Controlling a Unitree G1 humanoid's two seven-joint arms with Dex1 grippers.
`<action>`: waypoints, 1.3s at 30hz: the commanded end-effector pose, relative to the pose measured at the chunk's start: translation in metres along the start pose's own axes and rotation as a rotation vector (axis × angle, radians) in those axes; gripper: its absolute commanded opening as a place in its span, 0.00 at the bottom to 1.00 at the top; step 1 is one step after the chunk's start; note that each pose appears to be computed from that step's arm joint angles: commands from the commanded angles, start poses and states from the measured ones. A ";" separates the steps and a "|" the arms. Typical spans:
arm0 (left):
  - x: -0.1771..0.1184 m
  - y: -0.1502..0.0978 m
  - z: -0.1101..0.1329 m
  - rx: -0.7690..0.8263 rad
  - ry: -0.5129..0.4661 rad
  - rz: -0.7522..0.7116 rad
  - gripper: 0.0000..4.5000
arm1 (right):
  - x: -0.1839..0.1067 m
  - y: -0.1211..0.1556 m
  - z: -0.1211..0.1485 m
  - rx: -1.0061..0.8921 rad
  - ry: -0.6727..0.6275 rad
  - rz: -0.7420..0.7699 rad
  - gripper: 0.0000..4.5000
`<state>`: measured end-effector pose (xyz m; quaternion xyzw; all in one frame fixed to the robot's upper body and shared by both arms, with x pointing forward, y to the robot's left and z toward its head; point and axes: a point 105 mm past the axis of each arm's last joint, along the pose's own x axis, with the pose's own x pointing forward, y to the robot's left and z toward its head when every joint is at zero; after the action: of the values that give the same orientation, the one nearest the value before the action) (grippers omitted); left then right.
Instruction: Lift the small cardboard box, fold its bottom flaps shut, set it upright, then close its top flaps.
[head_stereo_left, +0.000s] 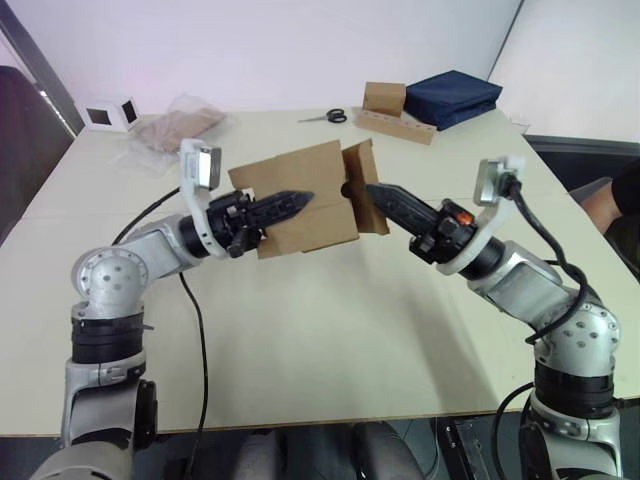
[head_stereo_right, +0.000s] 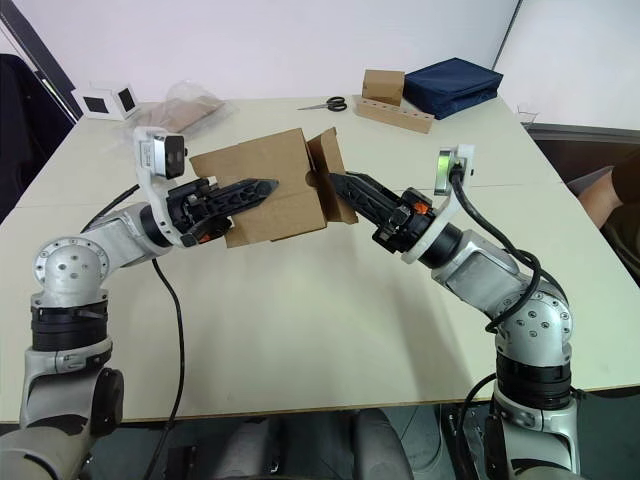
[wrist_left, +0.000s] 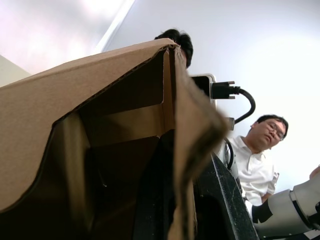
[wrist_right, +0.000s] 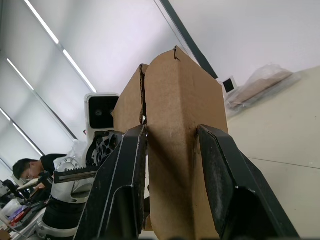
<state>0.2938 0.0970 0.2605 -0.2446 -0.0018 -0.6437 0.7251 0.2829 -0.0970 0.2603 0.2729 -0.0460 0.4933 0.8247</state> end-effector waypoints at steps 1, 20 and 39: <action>0.002 -0.012 0.008 0.036 -0.027 -0.043 0.00 | 0.003 0.009 0.009 -0.030 -0.032 0.035 0.36; 0.008 -0.012 0.005 0.034 -0.038 -0.048 0.00 | 0.016 0.013 0.007 -0.039 -0.076 0.001 0.36; 0.012 -0.007 0.002 0.025 -0.085 -0.020 0.00 | 0.021 0.026 0.004 0.010 -0.081 0.023 0.36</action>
<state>0.2961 0.0867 0.2592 -0.2717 -0.0210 -0.6315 0.7259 0.2866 -0.0822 0.2671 0.3019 -0.0573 0.4600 0.8330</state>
